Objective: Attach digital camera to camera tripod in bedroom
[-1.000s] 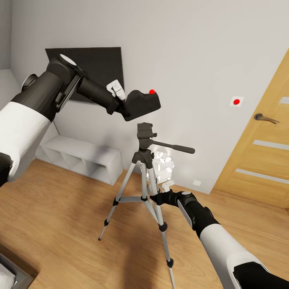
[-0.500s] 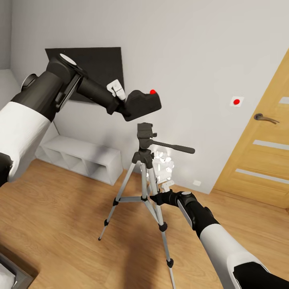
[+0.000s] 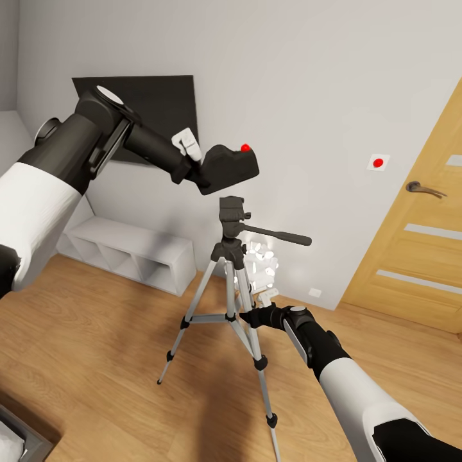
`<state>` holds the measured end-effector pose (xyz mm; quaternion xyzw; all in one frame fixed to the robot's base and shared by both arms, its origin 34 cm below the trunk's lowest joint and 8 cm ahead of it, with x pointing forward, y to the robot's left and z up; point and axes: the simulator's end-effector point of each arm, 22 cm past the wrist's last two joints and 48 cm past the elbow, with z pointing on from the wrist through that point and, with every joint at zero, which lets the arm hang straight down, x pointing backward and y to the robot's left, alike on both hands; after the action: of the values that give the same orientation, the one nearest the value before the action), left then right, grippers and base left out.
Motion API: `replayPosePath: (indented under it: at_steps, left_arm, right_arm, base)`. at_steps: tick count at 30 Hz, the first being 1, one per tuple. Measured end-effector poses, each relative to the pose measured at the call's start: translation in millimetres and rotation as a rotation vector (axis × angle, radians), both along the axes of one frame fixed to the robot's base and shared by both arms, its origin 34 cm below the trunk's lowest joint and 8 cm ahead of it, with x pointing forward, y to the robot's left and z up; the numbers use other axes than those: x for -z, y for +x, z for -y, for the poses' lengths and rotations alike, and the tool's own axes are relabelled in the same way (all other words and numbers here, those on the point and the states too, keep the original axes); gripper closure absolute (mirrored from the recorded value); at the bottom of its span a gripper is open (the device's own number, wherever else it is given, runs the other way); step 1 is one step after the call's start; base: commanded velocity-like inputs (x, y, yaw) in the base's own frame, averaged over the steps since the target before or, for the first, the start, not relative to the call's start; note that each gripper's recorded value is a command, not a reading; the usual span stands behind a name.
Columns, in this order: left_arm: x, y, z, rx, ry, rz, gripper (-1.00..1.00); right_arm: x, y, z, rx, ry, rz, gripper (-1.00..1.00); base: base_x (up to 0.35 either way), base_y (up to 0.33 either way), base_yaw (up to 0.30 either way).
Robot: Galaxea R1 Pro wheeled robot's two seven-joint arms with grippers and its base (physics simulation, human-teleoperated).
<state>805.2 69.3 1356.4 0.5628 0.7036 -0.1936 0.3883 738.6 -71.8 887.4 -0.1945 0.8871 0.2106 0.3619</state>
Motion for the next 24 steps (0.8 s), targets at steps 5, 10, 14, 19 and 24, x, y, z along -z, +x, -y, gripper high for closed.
replayPosePath:
  at_steps: [5, 10, 14, 19, 24]
  left_arm:
    - [1.4, -2.8, 2.5, 0.012, 0.02, 0.012, 1.0]
    - [7.0, -5.1, 3.1, 0.021, 0.055, 0.021, 1.0]
    - [10.1, -5.7, 2.4, 0.023, 0.071, 0.023, 1.0]
    - [11.6, -6.0, 2.0, 0.024, 0.078, 0.024, 1.0]
    - [11.5, -6.1, 1.8, 0.024, 0.079, 0.025, 1.0]
  right_arm:
    - [0.0, 0.0, -0.1, 0.0, 0.0, 0.0, 1.0]
    - [0.0, 0.0, -0.1, 0.0, 0.0, 0.0, 1.0]
    - [-0.1, -0.1, -0.2, 0.0, 0.0, 0.0, 1.0]
    - [-0.1, 0.0, -0.2, 0.0, 0.0, 0.0, 1.0]
    - [-0.1, 0.0, -0.2, 0.0, 0.0, 0.0, 1.0]
  base:
    - [0.0, 0.0, 0.0]
    - [0.0, 0.0, 0.0]
    - [0.0, 0.0, 0.0]
    - [0.0, 0.0, 0.0]
    - [0.0, 0.0, 0.0]
